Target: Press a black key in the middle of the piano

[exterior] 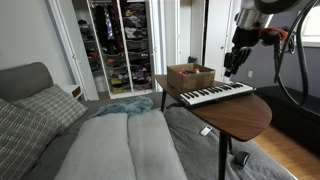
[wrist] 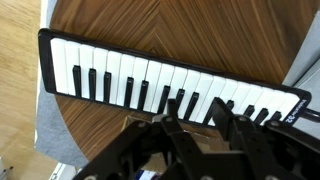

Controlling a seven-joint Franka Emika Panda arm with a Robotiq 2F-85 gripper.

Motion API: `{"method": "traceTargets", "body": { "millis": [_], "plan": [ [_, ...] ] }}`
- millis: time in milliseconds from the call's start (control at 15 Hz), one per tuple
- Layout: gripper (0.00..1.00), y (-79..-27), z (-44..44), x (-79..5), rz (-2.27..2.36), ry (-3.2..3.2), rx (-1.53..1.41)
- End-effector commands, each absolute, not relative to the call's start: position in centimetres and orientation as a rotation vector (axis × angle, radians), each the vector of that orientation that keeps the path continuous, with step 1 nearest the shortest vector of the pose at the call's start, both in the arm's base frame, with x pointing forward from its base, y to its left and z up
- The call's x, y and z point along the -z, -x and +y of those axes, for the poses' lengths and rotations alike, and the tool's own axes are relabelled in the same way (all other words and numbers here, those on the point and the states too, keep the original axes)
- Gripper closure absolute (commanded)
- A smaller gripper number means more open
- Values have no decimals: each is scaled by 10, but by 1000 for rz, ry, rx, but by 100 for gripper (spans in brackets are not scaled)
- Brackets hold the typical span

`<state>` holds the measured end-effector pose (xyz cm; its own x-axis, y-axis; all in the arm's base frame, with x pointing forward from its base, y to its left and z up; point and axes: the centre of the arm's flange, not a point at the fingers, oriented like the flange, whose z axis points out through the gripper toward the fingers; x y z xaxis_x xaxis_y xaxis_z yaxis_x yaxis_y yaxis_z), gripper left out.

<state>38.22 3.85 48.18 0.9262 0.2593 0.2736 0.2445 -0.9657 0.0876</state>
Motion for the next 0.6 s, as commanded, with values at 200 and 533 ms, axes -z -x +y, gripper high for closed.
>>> {"method": "traceTargets", "body": {
  "millis": [200,533],
  "plan": [
    [4,-333,38,-503,329,-3042,-475],
    [0,-319,37,-512,287,-3039,-496]
  ]
}}
